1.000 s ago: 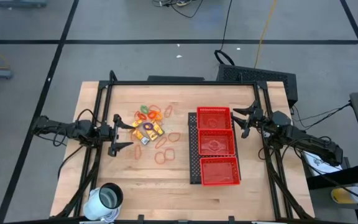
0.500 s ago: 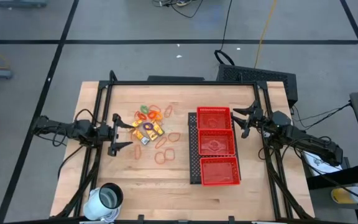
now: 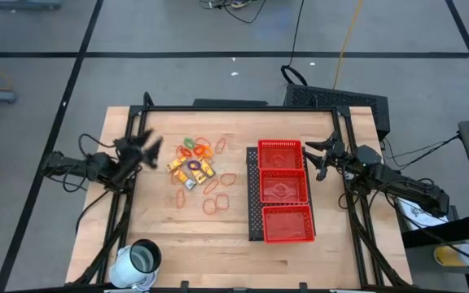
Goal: Pick & Place Office Desk Supplies
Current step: Put the orange rubber band into the top red bin on the shelf
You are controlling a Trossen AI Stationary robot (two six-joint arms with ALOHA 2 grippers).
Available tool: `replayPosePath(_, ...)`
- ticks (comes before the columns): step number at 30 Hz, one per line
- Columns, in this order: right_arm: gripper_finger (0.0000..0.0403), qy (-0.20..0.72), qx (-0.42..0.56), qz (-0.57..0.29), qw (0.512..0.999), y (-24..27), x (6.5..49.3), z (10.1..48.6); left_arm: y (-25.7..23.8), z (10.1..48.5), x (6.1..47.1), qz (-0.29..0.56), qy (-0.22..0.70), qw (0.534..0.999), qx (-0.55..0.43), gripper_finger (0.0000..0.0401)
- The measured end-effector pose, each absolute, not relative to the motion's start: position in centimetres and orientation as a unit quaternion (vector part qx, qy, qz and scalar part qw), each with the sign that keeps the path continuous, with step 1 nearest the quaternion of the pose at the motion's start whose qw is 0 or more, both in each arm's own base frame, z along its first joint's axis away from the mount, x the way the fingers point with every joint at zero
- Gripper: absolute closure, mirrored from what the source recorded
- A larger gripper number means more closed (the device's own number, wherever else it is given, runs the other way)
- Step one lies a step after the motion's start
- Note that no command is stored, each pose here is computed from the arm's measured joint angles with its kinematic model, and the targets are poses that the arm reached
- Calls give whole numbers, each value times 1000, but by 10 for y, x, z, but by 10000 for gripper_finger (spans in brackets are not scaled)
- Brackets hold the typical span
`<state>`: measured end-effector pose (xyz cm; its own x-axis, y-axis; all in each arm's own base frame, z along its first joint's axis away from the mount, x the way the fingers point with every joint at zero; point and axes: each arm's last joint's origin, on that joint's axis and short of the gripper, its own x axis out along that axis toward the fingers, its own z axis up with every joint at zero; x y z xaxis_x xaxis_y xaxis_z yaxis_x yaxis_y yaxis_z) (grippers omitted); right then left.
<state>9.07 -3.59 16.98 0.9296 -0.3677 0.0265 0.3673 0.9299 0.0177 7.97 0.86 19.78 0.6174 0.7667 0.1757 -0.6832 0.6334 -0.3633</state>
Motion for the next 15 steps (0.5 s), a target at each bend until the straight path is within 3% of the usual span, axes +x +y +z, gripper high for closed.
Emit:
replayPosePath(2,236,-15,6,-187,982,-36,91,170,11,195,76,482,-163,843,-174,77)
replayPosePath(4,237,-14,6,-187,982,-36,91,170,12,193,75,501,-171,825,-198,77)
replayPosePath(11,236,-15,6,-187,982,-36,91,170,11,189,77,493,-171,827,-211,77)
replayPosePath(15,238,-15,6,-187,982,-36,91,170,9,189,82,418,-185,854,-248,77)
